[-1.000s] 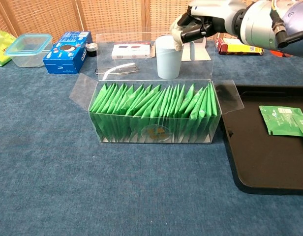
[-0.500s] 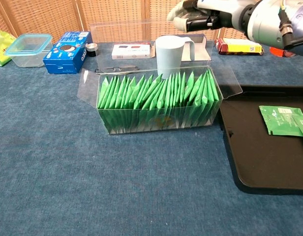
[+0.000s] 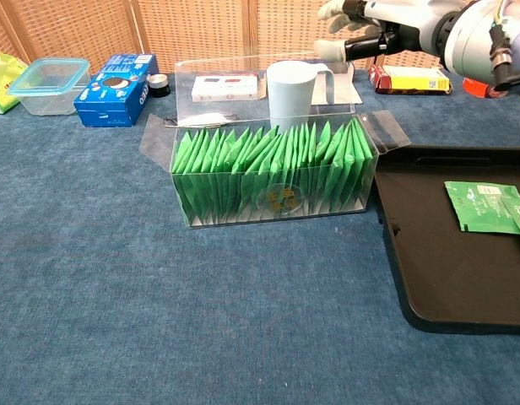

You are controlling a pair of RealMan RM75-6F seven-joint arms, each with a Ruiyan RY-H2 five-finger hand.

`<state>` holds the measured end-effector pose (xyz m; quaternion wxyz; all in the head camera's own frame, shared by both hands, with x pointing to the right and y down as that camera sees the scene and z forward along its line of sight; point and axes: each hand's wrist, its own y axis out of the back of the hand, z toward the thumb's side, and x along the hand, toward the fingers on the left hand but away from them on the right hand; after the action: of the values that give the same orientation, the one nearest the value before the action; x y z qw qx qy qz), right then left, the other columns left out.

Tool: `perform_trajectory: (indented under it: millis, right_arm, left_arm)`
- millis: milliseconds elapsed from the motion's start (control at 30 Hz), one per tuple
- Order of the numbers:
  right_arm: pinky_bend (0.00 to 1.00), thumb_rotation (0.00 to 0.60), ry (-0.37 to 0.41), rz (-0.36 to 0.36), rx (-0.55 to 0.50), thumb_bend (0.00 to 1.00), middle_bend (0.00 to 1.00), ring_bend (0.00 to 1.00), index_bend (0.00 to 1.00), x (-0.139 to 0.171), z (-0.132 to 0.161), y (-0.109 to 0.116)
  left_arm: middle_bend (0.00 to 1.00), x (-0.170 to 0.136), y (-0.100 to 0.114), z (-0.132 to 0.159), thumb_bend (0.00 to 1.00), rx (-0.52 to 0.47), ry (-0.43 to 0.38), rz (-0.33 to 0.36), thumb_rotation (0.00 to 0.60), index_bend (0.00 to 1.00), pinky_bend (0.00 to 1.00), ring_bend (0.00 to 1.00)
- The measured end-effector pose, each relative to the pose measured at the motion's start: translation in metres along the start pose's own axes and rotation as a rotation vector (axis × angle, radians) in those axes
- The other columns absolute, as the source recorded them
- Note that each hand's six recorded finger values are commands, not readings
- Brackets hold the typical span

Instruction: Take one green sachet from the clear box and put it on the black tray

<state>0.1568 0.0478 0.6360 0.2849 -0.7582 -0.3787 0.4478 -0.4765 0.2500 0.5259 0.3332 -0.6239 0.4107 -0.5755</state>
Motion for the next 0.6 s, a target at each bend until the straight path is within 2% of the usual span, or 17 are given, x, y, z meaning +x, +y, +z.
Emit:
perform_trajectory:
  millis: [133,233,300,367,400,467,600]
  right_arm:
    - [0.06,0.237,0.0,-0.01,-0.025,0.42,0.0,0.02,0.03,0.0,0.001,0.002]
    - [0.06,0.253,0.033,-0.015,-0.049,0.42,0.01,0.02,0.13,0.002,0.005,0.005]
    - [0.06,0.31,0.081,-0.008,-0.056,0.42,0.04,0.02,0.21,0.005,0.01,0.006]
    - [0.06,0.404,0.132,0.004,-0.059,0.42,0.07,0.02,0.27,0.009,0.016,0.006]
    - [0.06,0.432,0.169,0.017,-0.062,0.41,0.08,0.02,0.29,0.013,0.02,0.005]
    - [0.06,0.493,0.226,0.043,-0.068,0.38,0.11,0.02,0.34,0.018,0.026,0.003]
    - [0.06,0.556,0.334,0.113,-0.082,0.31,0.13,0.04,0.4,0.032,0.037,-0.007]
  left_arm:
    - [0.12,0.0,0.001,-0.001,0.24,0.001,0.001,0.005,0.6,0.13,0.24,0.11]
    - [0.12,0.0,0.003,-0.001,0.24,0.004,0.001,0.013,0.6,0.13,0.24,0.11]
    - [0.12,0.001,0.004,-0.002,0.24,0.005,0.0,0.021,0.6,0.13,0.24,0.11]
    - [0.12,0.002,0.006,-0.001,0.24,0.006,-0.002,0.03,0.6,0.13,0.24,0.11]
    - [0.12,0.003,0.007,-0.001,0.24,0.006,-0.003,0.034,0.6,0.13,0.24,0.11]
    - [0.12,0.004,0.008,0.0,0.24,0.007,-0.007,0.039,0.6,0.13,0.24,0.11]
    - [0.12,0.005,0.009,0.001,0.24,0.01,-0.012,0.043,0.6,0.13,0.24,0.11]
